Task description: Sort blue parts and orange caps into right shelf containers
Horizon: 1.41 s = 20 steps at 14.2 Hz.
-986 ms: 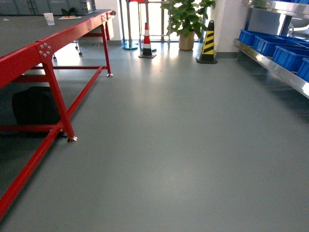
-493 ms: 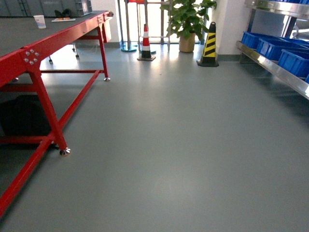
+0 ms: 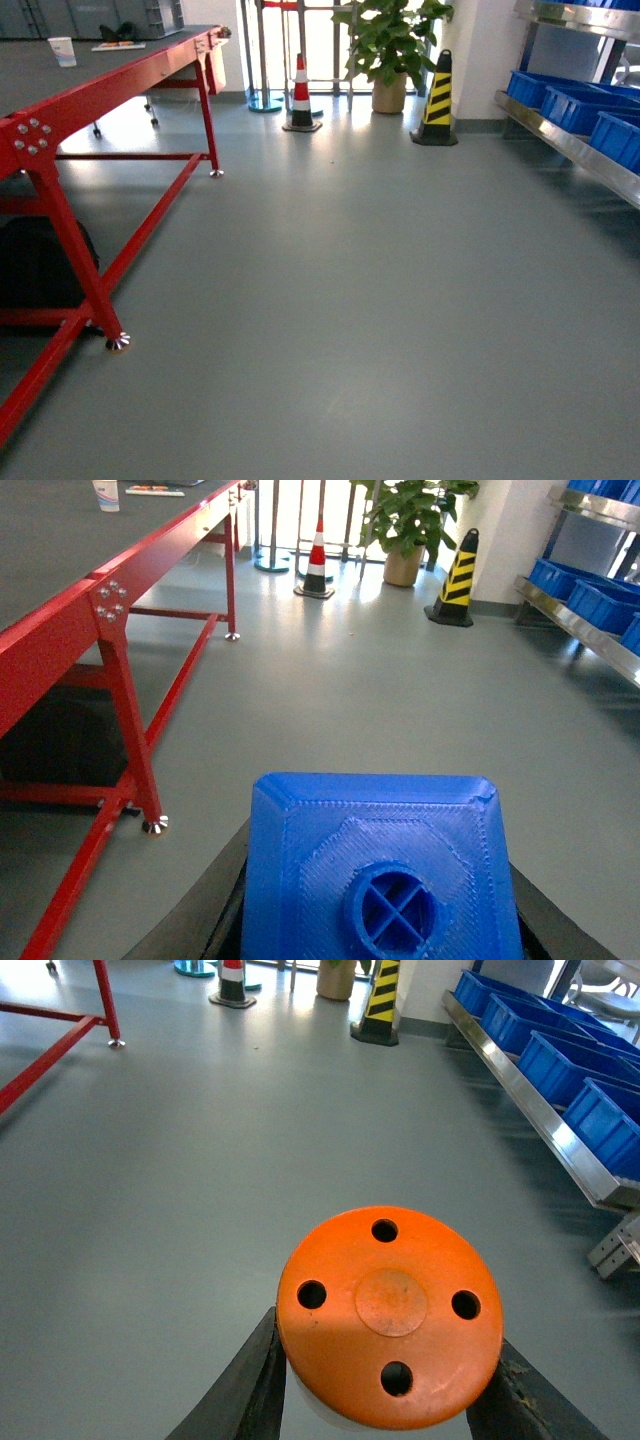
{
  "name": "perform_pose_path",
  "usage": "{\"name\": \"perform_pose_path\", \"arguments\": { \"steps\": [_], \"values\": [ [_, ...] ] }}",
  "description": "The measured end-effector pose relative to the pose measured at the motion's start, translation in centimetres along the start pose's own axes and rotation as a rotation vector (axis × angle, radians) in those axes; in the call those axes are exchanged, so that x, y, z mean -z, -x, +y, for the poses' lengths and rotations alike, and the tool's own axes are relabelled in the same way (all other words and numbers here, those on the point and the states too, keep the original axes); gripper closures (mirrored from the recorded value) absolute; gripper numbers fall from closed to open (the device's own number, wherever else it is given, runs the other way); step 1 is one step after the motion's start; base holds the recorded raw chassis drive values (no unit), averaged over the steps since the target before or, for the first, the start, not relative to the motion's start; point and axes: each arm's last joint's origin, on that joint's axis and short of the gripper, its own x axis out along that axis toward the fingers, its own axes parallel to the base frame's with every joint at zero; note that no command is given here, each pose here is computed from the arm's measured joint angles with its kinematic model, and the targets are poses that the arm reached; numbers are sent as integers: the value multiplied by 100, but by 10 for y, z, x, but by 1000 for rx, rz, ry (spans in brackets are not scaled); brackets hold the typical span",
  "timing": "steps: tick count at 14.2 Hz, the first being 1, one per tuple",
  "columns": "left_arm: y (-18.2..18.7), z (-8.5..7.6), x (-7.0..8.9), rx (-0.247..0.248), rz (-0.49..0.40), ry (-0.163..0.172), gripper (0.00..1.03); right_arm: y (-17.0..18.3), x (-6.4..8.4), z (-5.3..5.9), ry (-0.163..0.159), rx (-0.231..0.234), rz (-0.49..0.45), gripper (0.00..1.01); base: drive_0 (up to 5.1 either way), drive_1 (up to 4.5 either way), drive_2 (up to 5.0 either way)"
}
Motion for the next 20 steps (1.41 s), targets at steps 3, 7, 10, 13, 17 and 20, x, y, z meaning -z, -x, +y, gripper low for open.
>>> {"name": "perform_pose_path", "arguments": {
  "steps": [3,7,10,13,17,20],
  "values": [
    [0,0,0,0,2,1,59,0,0,0,0,0,-2,60,-3,416,-421],
    [0,1,1,-6,8,5,59,0,0,0,1,-3,1,60,11,429,-407],
    [0,1,0,-5,0,1,59,0,0,0,-1,0,-3,60,11,429,-407],
    [0,0,1,1,5,3,59,0,0,0,0,2,-1,60,-51,228,-329],
    [0,0,0,0,0,0,59,0,0,0,-1,2,-2,60,-165,-165,-165],
    [0,0,0,0,0,0,59,0,0,0,0,1,-2,60,-156,-156,-156]
  ]
}}
